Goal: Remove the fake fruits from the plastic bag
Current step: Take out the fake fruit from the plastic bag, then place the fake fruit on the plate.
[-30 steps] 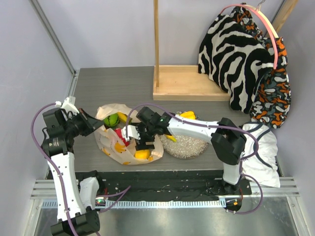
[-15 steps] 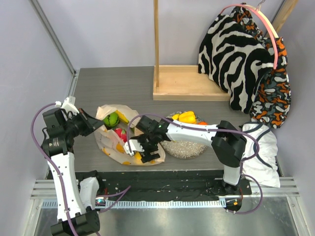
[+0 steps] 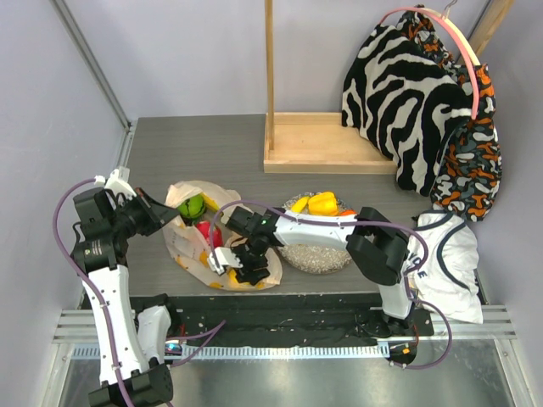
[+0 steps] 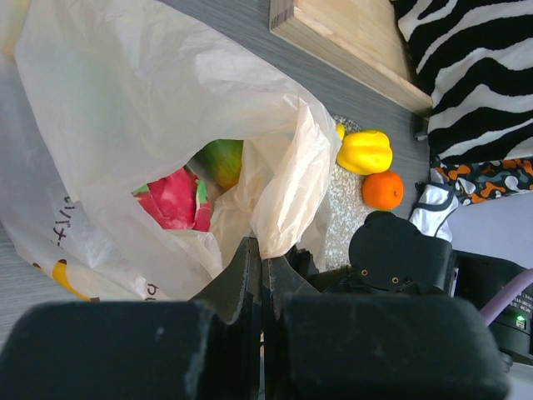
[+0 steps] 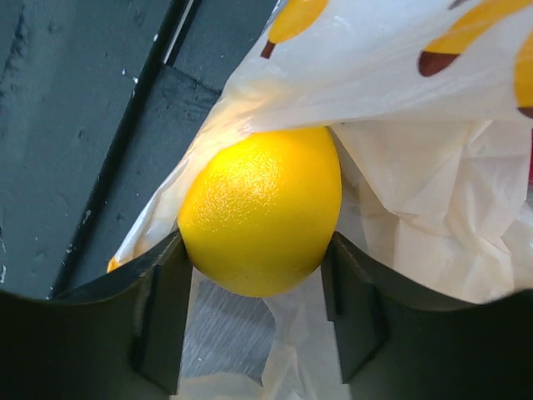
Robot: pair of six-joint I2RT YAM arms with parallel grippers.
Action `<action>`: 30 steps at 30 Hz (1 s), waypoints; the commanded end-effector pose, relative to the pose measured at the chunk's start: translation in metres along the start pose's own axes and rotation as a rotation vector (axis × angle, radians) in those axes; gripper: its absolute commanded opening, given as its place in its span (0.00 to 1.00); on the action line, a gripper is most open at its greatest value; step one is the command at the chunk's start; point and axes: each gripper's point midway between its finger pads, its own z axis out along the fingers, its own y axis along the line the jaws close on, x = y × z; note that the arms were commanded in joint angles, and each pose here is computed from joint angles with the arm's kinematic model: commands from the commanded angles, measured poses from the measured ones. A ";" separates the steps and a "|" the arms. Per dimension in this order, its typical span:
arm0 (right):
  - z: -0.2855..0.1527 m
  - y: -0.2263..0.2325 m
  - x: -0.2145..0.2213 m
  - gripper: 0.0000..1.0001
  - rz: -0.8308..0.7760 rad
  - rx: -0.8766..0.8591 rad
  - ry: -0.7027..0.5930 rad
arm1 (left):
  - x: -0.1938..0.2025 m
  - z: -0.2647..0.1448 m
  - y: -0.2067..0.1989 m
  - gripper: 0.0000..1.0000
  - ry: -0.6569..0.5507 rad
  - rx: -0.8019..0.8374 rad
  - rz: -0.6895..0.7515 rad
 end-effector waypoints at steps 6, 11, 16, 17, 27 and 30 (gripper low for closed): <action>-0.095 -0.037 -0.078 0.46 -0.073 0.250 -0.174 | -0.007 0.001 -0.005 0.00 -0.024 0.023 0.012; -0.144 -0.049 -0.102 0.45 -0.089 0.370 -0.228 | -0.009 0.003 -0.007 0.00 -0.023 0.031 0.004; -0.175 -0.047 -0.093 0.44 -0.063 0.453 -0.212 | -0.012 0.004 -0.007 0.00 -0.028 0.036 -0.001; -0.179 -0.046 -0.085 0.44 -0.047 0.464 -0.202 | -0.013 0.004 -0.007 0.00 -0.030 0.035 -0.003; -0.232 -0.019 0.093 0.44 0.278 0.559 0.041 | -0.011 0.002 -0.008 0.00 -0.031 0.036 -0.005; -0.228 -0.006 0.128 0.43 0.330 0.553 0.105 | -0.013 0.003 -0.007 0.00 -0.036 0.036 -0.013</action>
